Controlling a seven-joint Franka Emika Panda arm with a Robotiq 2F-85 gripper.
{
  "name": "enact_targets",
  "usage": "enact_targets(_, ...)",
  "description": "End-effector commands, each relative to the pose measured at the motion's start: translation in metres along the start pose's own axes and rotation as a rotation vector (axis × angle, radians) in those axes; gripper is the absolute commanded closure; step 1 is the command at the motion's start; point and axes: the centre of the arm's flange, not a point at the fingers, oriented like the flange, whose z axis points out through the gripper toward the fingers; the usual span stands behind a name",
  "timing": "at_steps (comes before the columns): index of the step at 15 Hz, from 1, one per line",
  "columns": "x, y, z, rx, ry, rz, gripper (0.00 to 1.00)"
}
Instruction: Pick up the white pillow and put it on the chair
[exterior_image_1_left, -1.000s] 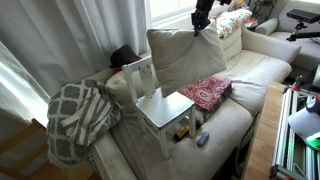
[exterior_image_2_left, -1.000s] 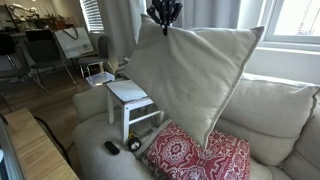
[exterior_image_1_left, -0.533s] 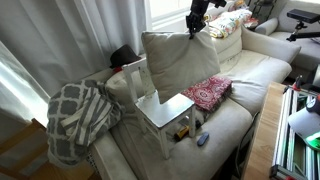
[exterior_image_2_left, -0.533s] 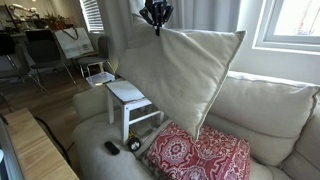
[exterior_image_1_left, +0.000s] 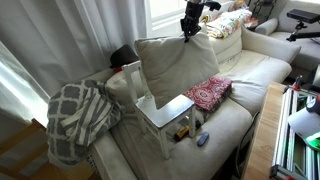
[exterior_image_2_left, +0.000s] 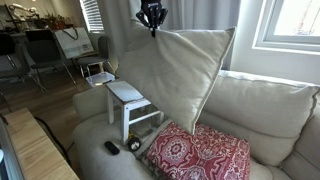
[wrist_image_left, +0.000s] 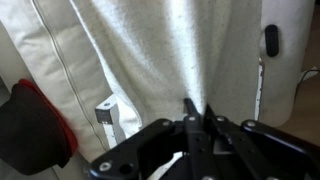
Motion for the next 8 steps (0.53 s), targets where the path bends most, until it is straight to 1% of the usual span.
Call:
enact_targets(1,0.046,-0.005,-0.015,-0.072,0.008,-0.064,0.98)
enact_targets(4,0.078,-0.004,-0.013,-0.135,0.019,-0.081,0.98)
enact_targets(8,0.103,-0.002,-0.001,-0.199,0.035,-0.027,0.98)
